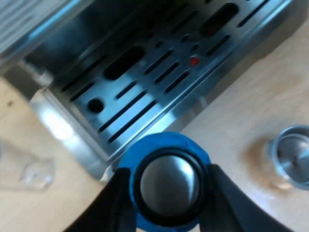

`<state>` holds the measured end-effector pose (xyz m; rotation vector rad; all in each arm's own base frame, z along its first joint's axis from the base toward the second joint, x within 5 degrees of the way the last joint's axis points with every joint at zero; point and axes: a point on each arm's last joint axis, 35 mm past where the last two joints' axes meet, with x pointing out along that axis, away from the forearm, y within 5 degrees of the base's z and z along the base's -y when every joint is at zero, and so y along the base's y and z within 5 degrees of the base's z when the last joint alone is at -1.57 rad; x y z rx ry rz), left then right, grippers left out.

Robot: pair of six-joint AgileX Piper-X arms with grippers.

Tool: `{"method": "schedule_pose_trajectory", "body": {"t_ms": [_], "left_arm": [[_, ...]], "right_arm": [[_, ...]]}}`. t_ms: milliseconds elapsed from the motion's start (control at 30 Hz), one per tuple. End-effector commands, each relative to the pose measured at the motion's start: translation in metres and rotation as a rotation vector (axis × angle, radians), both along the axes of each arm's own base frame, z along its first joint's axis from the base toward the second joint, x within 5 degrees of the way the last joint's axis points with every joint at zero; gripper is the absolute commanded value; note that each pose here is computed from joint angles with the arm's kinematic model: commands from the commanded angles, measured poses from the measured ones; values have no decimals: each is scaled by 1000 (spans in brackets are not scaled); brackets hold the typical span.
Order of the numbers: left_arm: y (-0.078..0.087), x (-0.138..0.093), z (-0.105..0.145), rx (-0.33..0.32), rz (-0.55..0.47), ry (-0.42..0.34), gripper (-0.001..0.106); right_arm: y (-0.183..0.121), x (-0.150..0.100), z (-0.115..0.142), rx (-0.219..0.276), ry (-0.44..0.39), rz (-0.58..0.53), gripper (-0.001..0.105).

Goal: Grind coffee beans and then tamp

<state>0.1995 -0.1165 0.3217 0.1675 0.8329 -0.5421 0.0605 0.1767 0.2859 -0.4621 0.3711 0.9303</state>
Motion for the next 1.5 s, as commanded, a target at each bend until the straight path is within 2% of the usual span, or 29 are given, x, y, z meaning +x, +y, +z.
{"method": "schedule_pose_trajectory", "body": {"t_ms": [33, 200, 400, 633, 767, 1200, 1300, 1500], "left_arm": [[9, 1, 3, 5, 29, 4, 1], [24, 6, -5, 31, 81, 20, 1], [34, 6, -32, 54, 117, 66, 1], [35, -1, -74, 42, 104, 109, 1], [36, -3, -90, 34, 99, 102, 1], [35, -4, -112, -11, 82, 63, 1], [34, -1, -117, -9, 80, 74, 1], [28, 8, -138, -6, 61, 153, 1]], "right_arm": [[5, 1, 2, 20, -17, 14, 70], [7, 2, 1, 23, -18, 14, 70], [7, 2, 1, 23, -18, 14, 70], [7, 2, 1, 23, -18, 14, 70], [7, 2, 1, 23, -18, 14, 70], [7, 2, 1, 32, -7, 7, 70], [7, 2, 1, 32, -7, 7, 70], [7, 2, 1, 32, -7, 7, 70]]}}
